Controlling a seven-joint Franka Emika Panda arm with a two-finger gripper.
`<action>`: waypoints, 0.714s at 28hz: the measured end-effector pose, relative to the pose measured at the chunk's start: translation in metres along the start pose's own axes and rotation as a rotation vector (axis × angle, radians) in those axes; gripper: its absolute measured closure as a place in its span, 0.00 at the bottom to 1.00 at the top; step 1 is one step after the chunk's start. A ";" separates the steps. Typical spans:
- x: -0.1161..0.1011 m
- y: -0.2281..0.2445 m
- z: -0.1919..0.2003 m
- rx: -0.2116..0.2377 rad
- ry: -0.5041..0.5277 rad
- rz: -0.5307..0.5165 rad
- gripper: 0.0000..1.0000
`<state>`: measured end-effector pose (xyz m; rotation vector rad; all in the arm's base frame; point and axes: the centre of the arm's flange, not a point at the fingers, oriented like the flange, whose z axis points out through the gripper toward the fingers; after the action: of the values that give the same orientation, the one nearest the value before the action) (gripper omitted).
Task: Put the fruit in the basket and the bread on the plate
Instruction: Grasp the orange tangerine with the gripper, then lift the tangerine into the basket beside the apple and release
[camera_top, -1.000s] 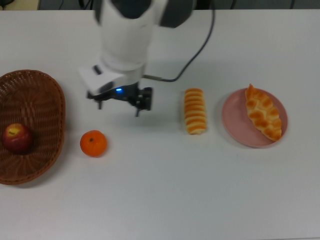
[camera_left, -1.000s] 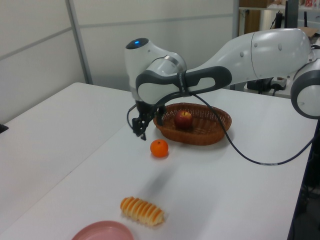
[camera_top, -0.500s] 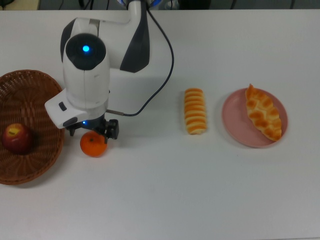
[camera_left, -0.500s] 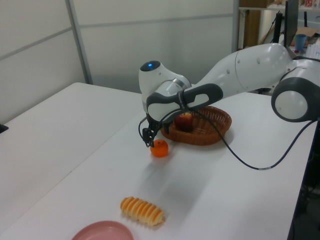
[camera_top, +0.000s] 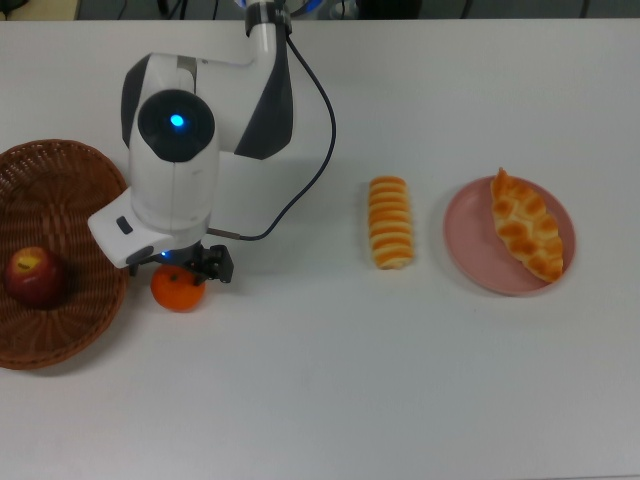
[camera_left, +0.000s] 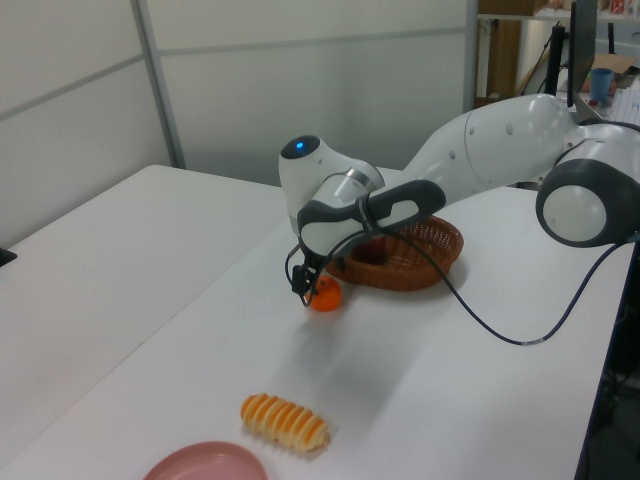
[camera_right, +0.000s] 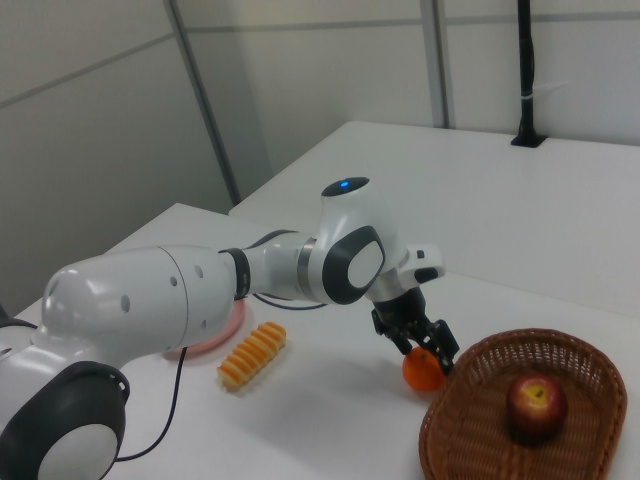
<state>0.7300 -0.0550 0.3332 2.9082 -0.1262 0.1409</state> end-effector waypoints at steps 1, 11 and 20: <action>-0.001 -0.003 0.006 -0.007 -0.007 -0.009 0.00; -0.004 -0.020 0.018 -0.011 -0.023 -0.043 0.01; -0.002 -0.019 0.013 -0.005 -0.016 -0.034 0.19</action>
<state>0.7309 -0.0396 0.3160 2.9051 -0.0795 0.1122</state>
